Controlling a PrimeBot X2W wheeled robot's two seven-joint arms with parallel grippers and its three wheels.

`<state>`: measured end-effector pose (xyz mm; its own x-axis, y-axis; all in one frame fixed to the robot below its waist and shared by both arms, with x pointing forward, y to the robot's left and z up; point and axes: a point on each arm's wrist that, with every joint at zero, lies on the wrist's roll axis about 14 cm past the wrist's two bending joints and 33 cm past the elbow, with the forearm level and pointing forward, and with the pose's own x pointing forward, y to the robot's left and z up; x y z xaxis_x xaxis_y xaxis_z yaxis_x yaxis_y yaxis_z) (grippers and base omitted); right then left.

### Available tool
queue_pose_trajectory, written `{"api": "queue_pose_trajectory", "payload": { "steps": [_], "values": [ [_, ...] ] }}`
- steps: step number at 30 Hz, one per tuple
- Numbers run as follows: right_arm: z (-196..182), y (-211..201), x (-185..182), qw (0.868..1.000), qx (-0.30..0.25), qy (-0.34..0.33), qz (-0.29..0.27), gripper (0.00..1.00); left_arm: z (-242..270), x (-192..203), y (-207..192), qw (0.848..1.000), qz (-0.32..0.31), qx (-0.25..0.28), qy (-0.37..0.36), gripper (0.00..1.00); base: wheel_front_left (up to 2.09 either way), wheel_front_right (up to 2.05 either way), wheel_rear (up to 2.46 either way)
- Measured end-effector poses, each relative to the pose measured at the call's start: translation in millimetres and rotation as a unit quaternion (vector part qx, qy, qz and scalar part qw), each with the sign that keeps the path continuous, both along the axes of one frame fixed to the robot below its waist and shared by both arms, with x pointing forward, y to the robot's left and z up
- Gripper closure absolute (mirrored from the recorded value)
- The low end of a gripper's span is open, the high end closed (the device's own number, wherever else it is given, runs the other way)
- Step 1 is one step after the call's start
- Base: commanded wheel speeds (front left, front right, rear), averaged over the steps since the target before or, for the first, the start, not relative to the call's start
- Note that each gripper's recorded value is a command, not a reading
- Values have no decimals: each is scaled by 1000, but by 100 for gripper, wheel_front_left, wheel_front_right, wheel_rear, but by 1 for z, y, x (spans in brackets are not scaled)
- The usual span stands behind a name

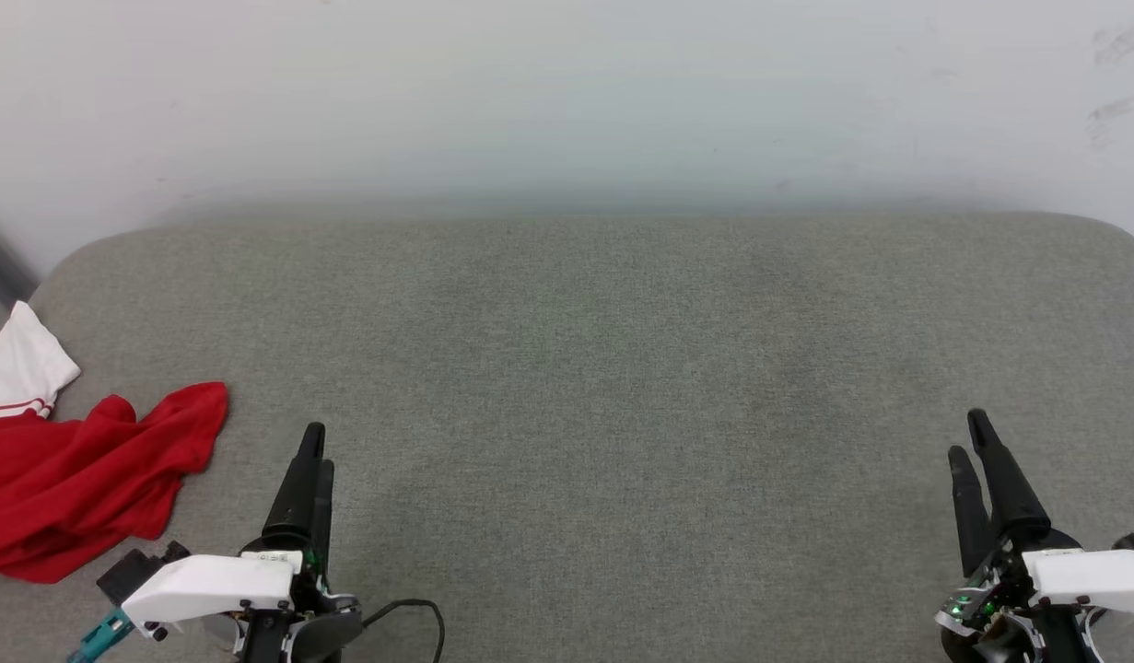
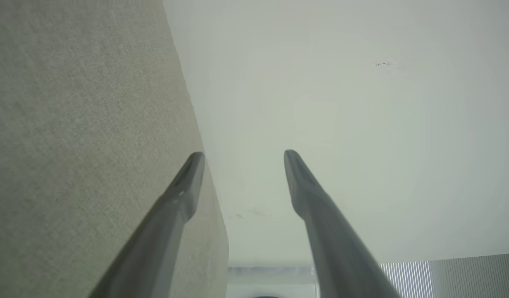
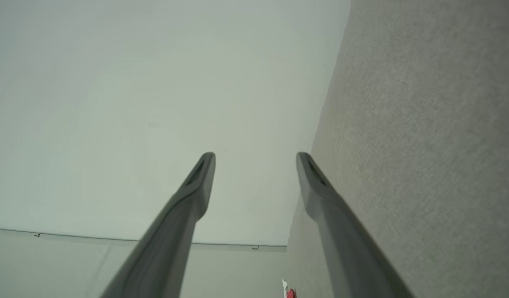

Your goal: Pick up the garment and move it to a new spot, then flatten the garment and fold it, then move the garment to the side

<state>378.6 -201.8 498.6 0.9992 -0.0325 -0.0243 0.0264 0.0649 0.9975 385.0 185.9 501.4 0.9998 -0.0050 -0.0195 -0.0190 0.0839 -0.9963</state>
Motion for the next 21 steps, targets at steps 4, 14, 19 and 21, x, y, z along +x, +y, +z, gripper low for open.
{"api": "queue_pose_trajectory", "payload": {
  "steps": [4, 14, 19, 21],
  "values": [
    [1, -3, 0, 999, -42, 1, -3, 0, 3, 1, -1, 999, -1, 42, -5, 0, 0, 0, 0],
    [8, -5, -1, 983, -182, -4, -5, 0, 8, 3, -6, 986, -4, 166, -7, 0, 0, 0, 0],
    [10, -3, -4, 957, -289, -6, 1, 0, 10, 3, -10, 966, -7, 259, -8, 0, 0, 0, 0],
    [11, -1, -4, 949, -315, -8, 3, 0, 11, 4, -11, 960, -6, 281, -10, 0, 0, 0, 0]
  ]
}}
